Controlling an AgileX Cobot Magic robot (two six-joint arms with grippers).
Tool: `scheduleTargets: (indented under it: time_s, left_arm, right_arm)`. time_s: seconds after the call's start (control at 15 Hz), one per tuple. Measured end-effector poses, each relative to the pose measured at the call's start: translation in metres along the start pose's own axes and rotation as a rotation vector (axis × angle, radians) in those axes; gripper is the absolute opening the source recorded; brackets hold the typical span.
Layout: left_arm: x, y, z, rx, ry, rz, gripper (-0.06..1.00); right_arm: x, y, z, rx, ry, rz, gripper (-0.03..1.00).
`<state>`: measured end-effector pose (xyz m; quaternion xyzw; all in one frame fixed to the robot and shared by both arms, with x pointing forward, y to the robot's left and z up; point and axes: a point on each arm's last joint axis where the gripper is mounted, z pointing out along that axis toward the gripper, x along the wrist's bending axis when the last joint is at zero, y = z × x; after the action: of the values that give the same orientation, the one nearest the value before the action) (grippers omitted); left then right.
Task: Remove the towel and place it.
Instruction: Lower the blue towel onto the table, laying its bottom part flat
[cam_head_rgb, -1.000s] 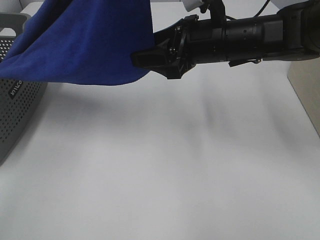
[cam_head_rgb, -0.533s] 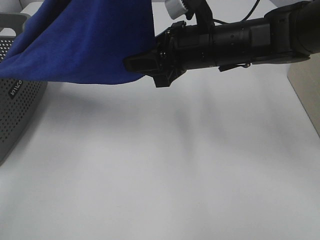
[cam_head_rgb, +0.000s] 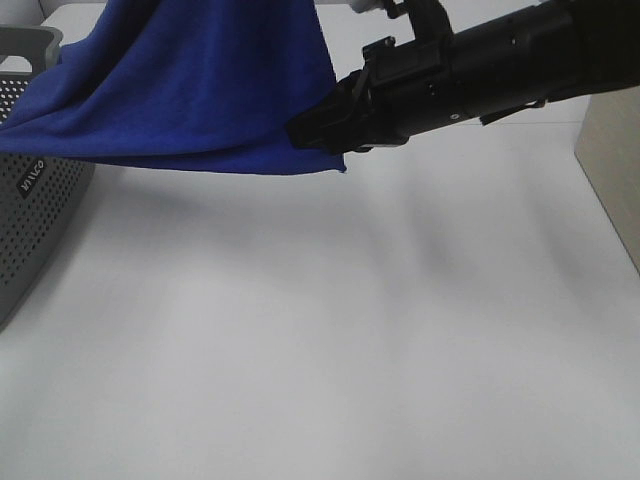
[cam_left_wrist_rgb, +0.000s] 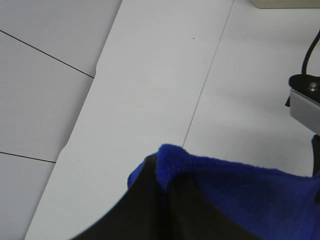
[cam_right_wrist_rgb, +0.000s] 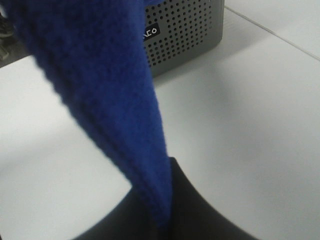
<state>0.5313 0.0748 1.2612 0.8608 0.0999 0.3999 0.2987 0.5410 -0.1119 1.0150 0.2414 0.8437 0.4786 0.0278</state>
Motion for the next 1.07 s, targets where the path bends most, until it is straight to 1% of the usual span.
scheduleTargets:
  time_s: [0.07,0.13,0.2,0.27,0.33,0.47,0.53,0.6,0.67,0.73,0.87,1.0,1.07]
  left_arm:
    - [0.001,0.002,0.000,-0.025,0.009,-0.008,0.00]
    - [0.002,0.006,0.000,-0.067,0.020,-0.020,0.00]
    - [0.002,0.008,0.000,-0.088,0.024,-0.027,0.00]
    - [0.004,0.013,-0.001,-0.147,0.040,-0.044,0.00]
    - [0.010,0.023,-0.003,-0.260,0.100,-0.067,0.00]
    - [0.019,0.034,-0.009,-0.395,0.196,-0.101,0.00]
    - [0.021,0.037,-0.010,-0.434,0.221,-0.117,0.00]
    - [0.025,0.041,-0.014,-0.493,0.256,-0.144,0.00]
    - [0.028,0.044,-0.016,-0.537,0.281,-0.164,0.00]
    - [0.029,0.045,-0.018,-0.554,0.288,-0.178,0.00]
    - [0.030,0.045,-0.023,-0.559,0.295,-0.182,0.00]
    - [0.031,0.044,-0.030,-0.549,0.297,-0.177,0.00]
    - [0.033,0.041,-0.046,-0.538,0.283,-0.215,0.00]
  right_arm:
    - [0.006,0.008,-0.014,0.020,-0.024,-0.004,0.02]
    - [0.011,0.018,-0.031,0.034,-0.066,-0.009,0.02]
    - [0.012,0.023,-0.039,0.033,-0.087,-0.009,0.02]
    - [0.012,0.033,-0.060,0.035,-0.150,-0.004,0.02]
    - [0.008,0.061,-0.107,-0.014,-0.307,-0.015,0.02]
    - [0.006,0.094,-0.149,-0.060,-0.440,-0.048,0.02]
    - [0.008,0.103,-0.158,-0.064,-0.464,-0.063,0.02]
    - [0.013,0.117,-0.175,-0.065,-0.500,-0.088,0.02]
    - [0.020,0.128,-0.188,-0.049,-0.524,-0.112,0.02]
    - [0.026,0.135,-0.201,-0.014,-0.544,-0.142,0.02]
    - [0.034,0.139,-0.215,0.060,-0.555,-0.167,0.02]
    - [0.037,0.137,-0.217,0.102,-0.543,-0.164,0.02]
    - [0.038,0.134,-0.218,0.139,-0.532,-0.159,0.02]
